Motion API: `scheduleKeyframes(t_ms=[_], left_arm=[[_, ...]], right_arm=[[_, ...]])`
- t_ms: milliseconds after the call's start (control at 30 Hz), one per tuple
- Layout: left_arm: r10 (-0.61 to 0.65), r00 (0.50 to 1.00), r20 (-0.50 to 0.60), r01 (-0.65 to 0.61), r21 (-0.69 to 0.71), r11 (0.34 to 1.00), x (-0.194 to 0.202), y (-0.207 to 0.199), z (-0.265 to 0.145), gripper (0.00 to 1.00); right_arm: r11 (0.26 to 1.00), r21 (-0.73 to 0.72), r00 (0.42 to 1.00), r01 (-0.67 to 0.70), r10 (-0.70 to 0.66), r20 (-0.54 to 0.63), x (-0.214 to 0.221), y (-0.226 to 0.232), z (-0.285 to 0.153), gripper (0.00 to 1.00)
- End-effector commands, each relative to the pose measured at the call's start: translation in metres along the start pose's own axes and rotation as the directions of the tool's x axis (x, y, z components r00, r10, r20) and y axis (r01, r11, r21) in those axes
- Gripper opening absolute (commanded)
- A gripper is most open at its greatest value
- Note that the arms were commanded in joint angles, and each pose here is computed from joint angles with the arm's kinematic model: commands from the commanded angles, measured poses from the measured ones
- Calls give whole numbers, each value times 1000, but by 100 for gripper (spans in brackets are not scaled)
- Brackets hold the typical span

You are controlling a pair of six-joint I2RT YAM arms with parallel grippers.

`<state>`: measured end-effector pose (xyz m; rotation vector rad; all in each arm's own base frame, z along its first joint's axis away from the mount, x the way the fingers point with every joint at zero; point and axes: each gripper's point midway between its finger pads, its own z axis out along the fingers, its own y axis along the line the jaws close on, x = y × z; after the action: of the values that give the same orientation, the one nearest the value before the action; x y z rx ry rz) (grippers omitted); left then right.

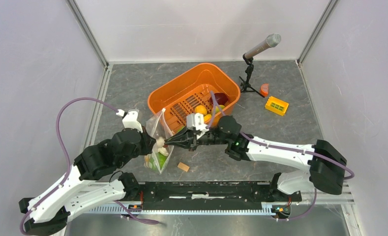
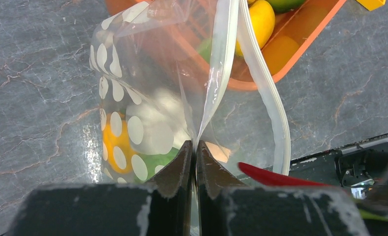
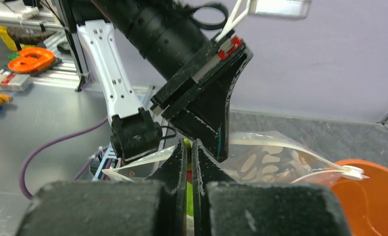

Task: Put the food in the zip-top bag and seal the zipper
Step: Place the fake vegetable in the zipper food storage bag.

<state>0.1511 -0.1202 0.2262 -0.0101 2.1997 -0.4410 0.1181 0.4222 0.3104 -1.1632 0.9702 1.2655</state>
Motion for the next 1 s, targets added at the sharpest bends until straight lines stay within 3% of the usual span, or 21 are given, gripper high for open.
scheduleKeyframes(t_ms=[0, 100, 200, 267, 333, 400, 633, 767, 867, 967], left_arm=[[-7, 1000, 27, 5, 53, 999, -12, -13, -5, 12], [-11, 999, 34, 9, 66, 998, -15, -14, -8, 12], [-18, 999, 49, 15, 70, 997, -19, -14, -11, 12], [-20, 998, 61, 16, 66, 998, -22, -11, -15, 12], [-23, 997, 77, 19, 52, 998, -25, -7, -17, 12], [-21, 995, 94, 17, 46, 999, -28, -5, -19, 12], [-13, 994, 105, 11, 18, 1000, -29, 5, -23, 12], [-61, 980, 188, 69, -35, 997, -42, 25, -35, 11], [-88, 962, 259, 97, -21, 995, -53, 35, -50, 11], [-61, 966, 253, 62, 5, 998, -52, 33, -54, 12]], right_arm=[[995, 53, 995, 89, -87, -50, 5, -18, 18, 0], [976, 150, 983, 156, -139, -121, 21, -41, 25, 0], [960, 218, 971, 177, -134, -199, 36, -62, 31, 11], [954, 245, 964, 171, -110, -243, 38, -71, 34, 30], [952, 250, 964, 178, -117, -239, 35, -74, 36, 34], [951, 253, 968, 175, -119, -222, 30, -73, 35, 63], [968, 216, 987, 125, -99, -129, -12, -49, 21, 66], [954, 264, 990, 139, -130, -51, -45, -41, -8, 67], [900, 402, 985, 166, -137, -101, -45, -57, -35, 70], [755, 623, 970, 202, -66, -235, -20, -97, -73, 71]])
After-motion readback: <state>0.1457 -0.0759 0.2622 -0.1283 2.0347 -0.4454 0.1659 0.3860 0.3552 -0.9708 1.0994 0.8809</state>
